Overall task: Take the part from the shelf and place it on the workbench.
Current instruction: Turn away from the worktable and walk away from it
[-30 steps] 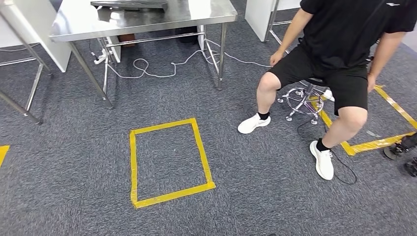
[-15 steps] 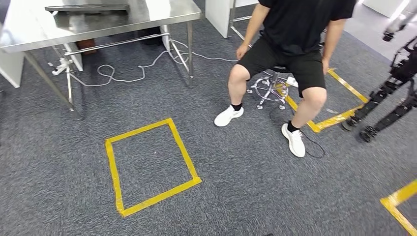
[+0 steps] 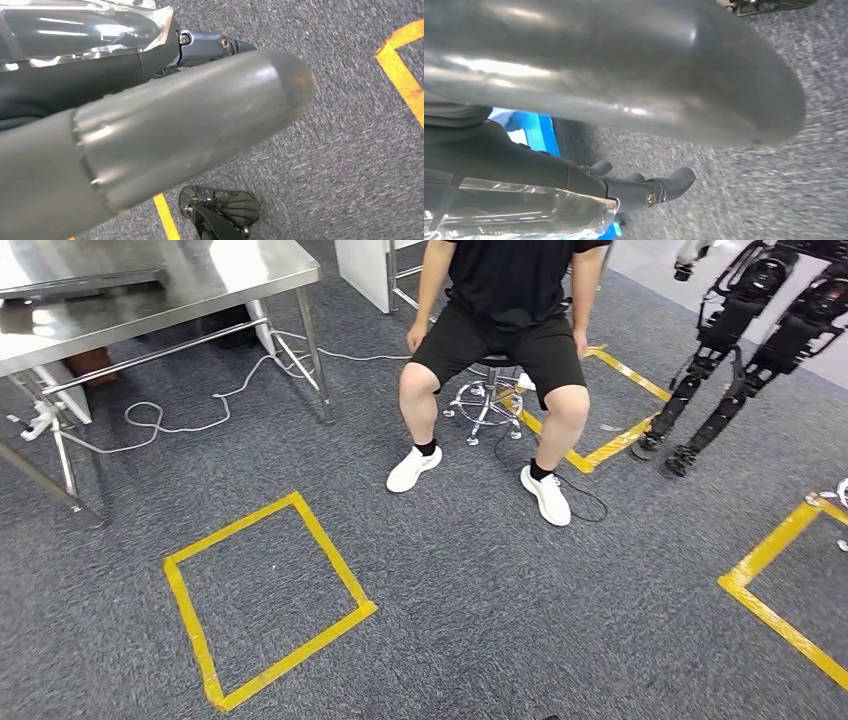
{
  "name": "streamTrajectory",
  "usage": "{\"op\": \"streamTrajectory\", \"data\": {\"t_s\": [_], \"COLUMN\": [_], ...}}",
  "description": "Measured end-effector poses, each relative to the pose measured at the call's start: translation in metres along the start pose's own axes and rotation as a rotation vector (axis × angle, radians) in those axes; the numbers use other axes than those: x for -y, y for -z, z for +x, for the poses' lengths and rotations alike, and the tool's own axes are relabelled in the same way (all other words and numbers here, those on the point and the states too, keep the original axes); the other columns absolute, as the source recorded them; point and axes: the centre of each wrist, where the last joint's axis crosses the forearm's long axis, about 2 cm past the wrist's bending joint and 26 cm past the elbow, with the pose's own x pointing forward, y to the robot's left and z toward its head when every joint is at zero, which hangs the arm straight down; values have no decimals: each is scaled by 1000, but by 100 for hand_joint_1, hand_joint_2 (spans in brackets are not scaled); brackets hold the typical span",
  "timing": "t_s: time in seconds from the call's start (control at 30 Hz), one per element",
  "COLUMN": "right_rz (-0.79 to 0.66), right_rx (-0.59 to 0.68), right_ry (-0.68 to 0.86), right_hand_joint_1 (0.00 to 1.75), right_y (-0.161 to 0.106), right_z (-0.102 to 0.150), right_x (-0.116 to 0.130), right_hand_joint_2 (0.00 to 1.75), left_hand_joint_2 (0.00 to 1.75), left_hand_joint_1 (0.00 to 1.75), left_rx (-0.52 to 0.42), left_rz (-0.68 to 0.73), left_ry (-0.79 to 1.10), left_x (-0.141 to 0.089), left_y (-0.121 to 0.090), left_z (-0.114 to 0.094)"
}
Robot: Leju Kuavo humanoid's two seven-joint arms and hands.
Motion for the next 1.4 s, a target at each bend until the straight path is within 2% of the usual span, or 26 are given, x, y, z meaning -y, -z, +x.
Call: {"op": "streamTrajectory", "data": {"t_s": [0.27,0.4,0.57,0.77,1.1,1.4], "right_rz": [4,69,176,244,281,252], "right_rx": [5,-11,-52,-63,-71,-68], "right_ry": [-3,22,32,45,29,-5], "right_hand_joint_1": [0,0,0,0,0,0], "right_y": [0,-1,-1,-1,-3,-3], "right_z": [1,1,-1,2,2,4], "right_x": [0,-3,-5,-5,-13,-13], "right_hand_joint_2": [0,0,0,0,0,0], "left_hand_joint_2": [0,0,0,0,0,0], "left_hand_joint_1": [0,0,0,0,0,0], "left_rx": [-2,-1,-102,-158,-152,-139], "left_rz": [-6,-56,-193,-243,-249,-231], "left_ry": [-4,-28,-60,-58,-74,-59], "left_x": [1,2,1,-5,-19,-19], "left_y": [-1,-1,-1,3,4,4], "left_z": [-2,-2,-3,1,-5,-5]}}
